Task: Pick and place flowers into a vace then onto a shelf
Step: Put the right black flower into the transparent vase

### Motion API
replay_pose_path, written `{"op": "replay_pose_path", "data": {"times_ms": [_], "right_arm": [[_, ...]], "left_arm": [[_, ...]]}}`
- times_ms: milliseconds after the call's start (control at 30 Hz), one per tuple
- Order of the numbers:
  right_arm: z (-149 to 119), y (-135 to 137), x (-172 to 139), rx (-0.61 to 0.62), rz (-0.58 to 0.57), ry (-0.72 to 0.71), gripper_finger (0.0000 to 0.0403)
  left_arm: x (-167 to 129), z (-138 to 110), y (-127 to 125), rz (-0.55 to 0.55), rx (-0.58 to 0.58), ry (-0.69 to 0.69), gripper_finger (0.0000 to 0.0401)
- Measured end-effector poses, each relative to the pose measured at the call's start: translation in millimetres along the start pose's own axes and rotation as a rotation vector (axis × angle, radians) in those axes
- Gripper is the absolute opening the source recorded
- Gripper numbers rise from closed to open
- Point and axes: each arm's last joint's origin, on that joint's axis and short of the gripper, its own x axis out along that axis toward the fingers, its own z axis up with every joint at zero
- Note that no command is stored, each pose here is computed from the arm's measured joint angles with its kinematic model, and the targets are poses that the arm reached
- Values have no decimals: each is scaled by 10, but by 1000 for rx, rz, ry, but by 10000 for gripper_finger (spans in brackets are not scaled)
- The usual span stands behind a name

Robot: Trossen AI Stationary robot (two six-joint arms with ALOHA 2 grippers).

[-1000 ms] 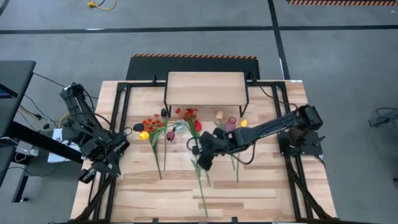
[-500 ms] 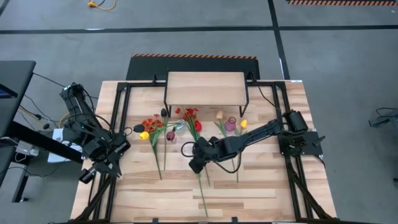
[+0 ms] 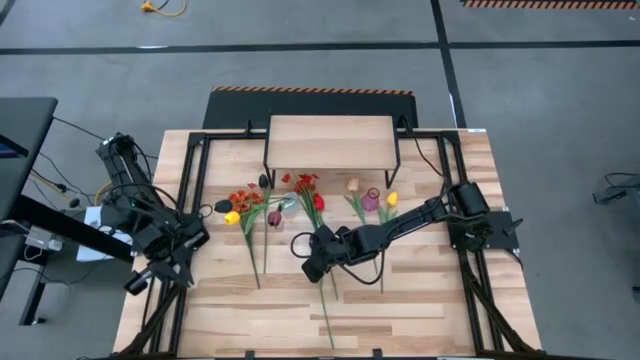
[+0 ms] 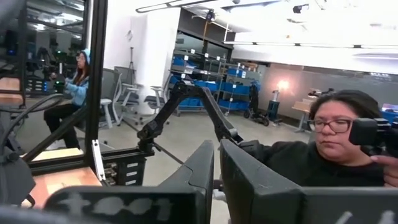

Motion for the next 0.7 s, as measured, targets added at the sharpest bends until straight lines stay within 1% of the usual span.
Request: {"op": "replay_pose_path", "data": {"times_ms": [200, 400, 467, 533, 600, 700], "right_arm": [[-21, -30, 0, -17, -27, 27, 121], [10, -49, 6, -21, -33, 17, 121], [-8, -52, 76, -20, -35, 13, 121], [-54, -97, 129, -29, -66, 36, 121], [-66, -82, 217, -22, -47, 30, 121], [-84, -124, 261, -25, -70, 50, 120]], "left_arm": [[0, 0, 0, 0, 0, 0, 16], [0, 0, 0, 1, 0, 0, 16], [0, 0, 0, 1, 0, 0, 16], [0, 0, 1, 2, 0, 0, 16], [0, 2, 1, 3, -1, -2, 16], [0, 6, 1, 4, -2, -7, 16]]}}
